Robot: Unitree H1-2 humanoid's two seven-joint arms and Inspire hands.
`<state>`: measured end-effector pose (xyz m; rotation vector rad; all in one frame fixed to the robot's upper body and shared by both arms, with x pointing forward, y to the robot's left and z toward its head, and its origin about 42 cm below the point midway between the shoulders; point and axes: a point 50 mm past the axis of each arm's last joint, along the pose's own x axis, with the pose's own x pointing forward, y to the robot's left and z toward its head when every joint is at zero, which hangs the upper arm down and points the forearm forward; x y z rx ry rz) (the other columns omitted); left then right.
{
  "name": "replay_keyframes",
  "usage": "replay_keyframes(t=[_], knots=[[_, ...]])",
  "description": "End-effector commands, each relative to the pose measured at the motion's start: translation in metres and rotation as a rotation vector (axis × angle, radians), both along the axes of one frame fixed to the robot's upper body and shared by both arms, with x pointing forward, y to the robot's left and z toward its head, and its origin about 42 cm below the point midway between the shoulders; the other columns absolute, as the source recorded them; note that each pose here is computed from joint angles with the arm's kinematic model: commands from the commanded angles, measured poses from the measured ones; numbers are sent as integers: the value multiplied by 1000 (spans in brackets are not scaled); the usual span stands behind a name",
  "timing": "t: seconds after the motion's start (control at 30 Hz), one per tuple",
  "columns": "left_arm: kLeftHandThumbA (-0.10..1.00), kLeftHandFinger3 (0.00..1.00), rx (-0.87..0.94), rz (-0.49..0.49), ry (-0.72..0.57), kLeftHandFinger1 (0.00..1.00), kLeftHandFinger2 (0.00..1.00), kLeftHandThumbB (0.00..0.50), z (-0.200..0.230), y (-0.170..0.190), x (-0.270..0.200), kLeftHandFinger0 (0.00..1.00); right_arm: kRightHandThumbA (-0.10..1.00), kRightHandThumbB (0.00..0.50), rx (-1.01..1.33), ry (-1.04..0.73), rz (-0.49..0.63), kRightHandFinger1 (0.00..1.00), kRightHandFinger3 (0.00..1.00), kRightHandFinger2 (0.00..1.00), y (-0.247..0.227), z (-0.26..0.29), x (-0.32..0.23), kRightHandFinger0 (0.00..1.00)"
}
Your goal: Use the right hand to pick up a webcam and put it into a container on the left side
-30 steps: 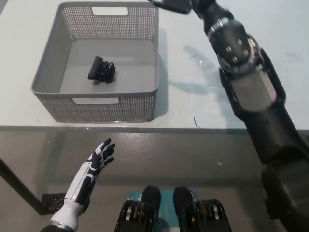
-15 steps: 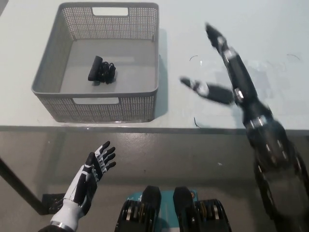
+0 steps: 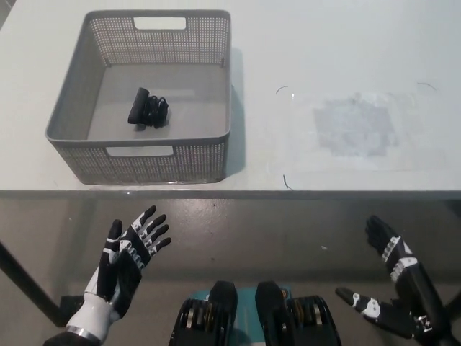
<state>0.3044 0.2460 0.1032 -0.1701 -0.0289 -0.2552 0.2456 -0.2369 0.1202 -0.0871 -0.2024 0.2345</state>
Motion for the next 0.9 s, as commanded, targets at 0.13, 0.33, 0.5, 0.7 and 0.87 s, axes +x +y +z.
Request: replay_keyframes(t=[0.13,0.33,0.5,0.7,0.87], knots=[[1000,1000,125,10,-166,1000,1000,225,30,3,11,1000,1000,248,128,-16,72,1000,1000,1000,18,-14,32,1000],[1000,1000,230,24,-220,1000,1000,115,37,2,16,1000,1000,204,145,30,69,1000,1000,1000,24,-24,44,1000],[1000,1000,535,13,-315,1000,1000,209,32,1,19,1000,1000,170,87,37,63,1000,1000,1000,30,-39,60,1000],[1000,1000,597,22,-307,1000,1000,168,28,-6,17,1000,1000,248,-23,11,90,1000,1000,1000,31,-38,65,1000],[1000,1000,635,33,-292,1000,1000,138,22,-9,11,1000,1000,249,-37,12,98,1000,1000,1000,34,-38,67,1000]])
